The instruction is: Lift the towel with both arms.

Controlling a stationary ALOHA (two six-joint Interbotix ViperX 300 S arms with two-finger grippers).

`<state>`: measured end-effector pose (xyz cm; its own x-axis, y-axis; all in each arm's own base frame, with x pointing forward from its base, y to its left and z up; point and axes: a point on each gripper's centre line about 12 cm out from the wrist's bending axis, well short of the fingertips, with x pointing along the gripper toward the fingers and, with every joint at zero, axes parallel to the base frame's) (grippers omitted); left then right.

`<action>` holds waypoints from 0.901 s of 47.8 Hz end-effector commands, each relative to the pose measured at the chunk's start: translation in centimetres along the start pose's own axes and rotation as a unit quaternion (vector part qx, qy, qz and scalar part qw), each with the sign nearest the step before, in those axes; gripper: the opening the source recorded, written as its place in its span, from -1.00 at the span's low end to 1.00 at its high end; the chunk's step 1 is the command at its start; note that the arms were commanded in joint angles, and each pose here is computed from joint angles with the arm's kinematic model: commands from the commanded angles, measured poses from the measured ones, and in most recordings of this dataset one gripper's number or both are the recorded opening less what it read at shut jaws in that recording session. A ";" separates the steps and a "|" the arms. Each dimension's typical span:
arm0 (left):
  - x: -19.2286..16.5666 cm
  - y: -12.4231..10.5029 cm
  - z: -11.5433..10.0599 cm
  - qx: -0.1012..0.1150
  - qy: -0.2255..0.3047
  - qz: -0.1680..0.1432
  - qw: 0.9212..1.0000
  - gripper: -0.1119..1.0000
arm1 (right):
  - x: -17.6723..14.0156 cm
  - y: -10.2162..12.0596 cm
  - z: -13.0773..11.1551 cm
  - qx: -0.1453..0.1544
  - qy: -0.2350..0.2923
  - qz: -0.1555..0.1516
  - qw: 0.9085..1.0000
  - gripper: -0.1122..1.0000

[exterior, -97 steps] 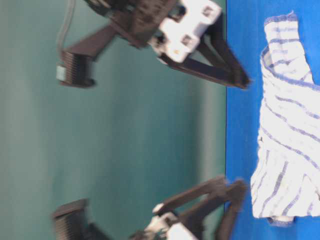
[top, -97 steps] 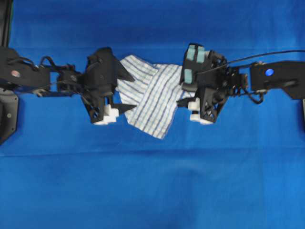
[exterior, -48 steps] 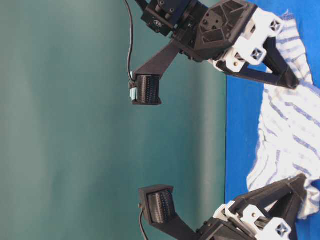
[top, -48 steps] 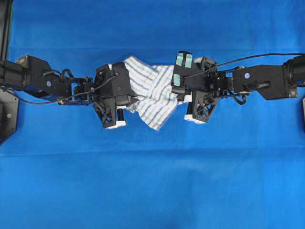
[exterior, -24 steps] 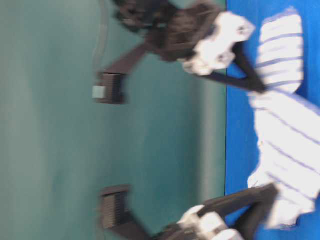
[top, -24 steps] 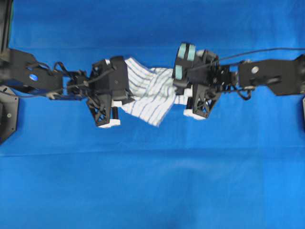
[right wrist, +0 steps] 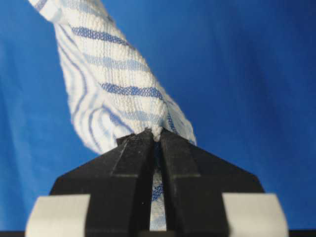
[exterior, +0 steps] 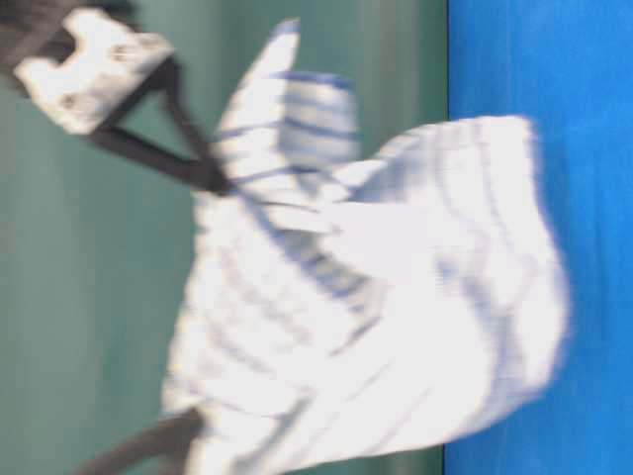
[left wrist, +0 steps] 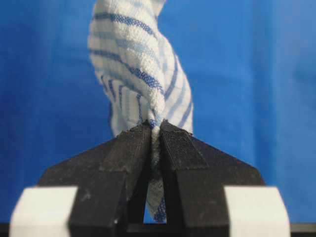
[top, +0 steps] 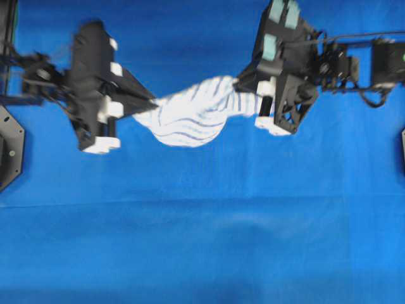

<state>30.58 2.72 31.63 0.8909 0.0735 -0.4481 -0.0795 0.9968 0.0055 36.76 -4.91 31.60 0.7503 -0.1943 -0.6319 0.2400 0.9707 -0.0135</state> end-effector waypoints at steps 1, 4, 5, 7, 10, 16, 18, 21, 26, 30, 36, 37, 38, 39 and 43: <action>-2.4 0.0 3.3 0.004 -0.031 0.000 0.999 -0.74 | -3.3 0.3 3.4 -0.007 -0.043 0.003 0.999 -0.72; -3.5 0.0 4.8 0.008 -0.041 0.000 0.999 -0.74 | -4.9 0.4 5.2 -0.016 -0.061 0.003 0.998 -0.72; -4.0 0.0 5.6 0.008 -0.047 0.000 0.999 -0.74 | -5.4 0.4 5.8 -0.020 -0.066 0.003 0.998 -0.72; -4.6 0.0 6.5 0.010 -0.051 0.000 0.999 -0.74 | -6.3 0.5 6.8 -0.027 -0.076 0.004 0.997 -0.72; -5.6 0.0 7.7 0.011 -0.057 0.001 0.998 -0.74 | -7.5 0.6 8.1 -0.037 -0.088 0.003 0.995 -0.72; -7.0 0.1 10.0 0.015 -0.067 0.002 0.998 -0.74 | -9.9 0.7 10.4 -0.052 -0.111 0.001 0.992 -0.72; -7.5 0.2 10.7 0.017 -0.073 0.004 0.997 -0.74 | -10.6 0.6 11.0 -0.055 -0.119 0.000 0.991 -0.72; -8.3 0.2 11.6 0.020 -0.081 0.004 0.996 -0.74 | -11.5 0.6 11.7 -0.056 -0.128 0.000 0.990 -0.72; -9.4 0.2 12.9 0.026 -0.089 0.004 0.996 -0.74 | -12.9 0.6 12.7 -0.053 -0.138 0.000 0.989 -0.72; -10.1 0.2 13.7 0.029 -0.094 0.005 0.995 -0.74 | -13.5 0.7 13.0 -0.052 -0.139 0.001 0.989 -0.72; -10.6 0.2 14.3 0.031 -0.099 0.005 0.995 -0.74 | -14.1 1.1 13.3 -0.054 -0.138 0.006 0.989 -0.72; -10.7 0.2 14.4 0.031 -0.099 0.005 0.995 -0.74 | -14.2 1.2 13.3 -0.054 -0.138 0.007 0.989 -0.72; -10.6 0.2 14.4 0.032 -0.099 0.005 0.995 -0.74 | -14.1 1.2 13.2 -0.055 -0.136 0.007 0.989 -0.72; -10.6 0.2 14.3 0.032 -0.098 0.005 0.995 -0.74 | -14.2 1.3 13.2 -0.055 -0.137 0.008 0.989 -0.72; -10.4 0.2 14.3 0.032 -0.096 0.005 0.995 -0.74 | -14.0 1.4 13.1 -0.056 -0.131 0.008 0.990 -0.72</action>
<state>27.89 2.52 48.03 0.9519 0.0786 -0.2960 -0.0621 0.9960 0.0648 35.54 -2.90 49.05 0.8736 -0.1958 -0.4455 0.1682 0.9806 -0.1011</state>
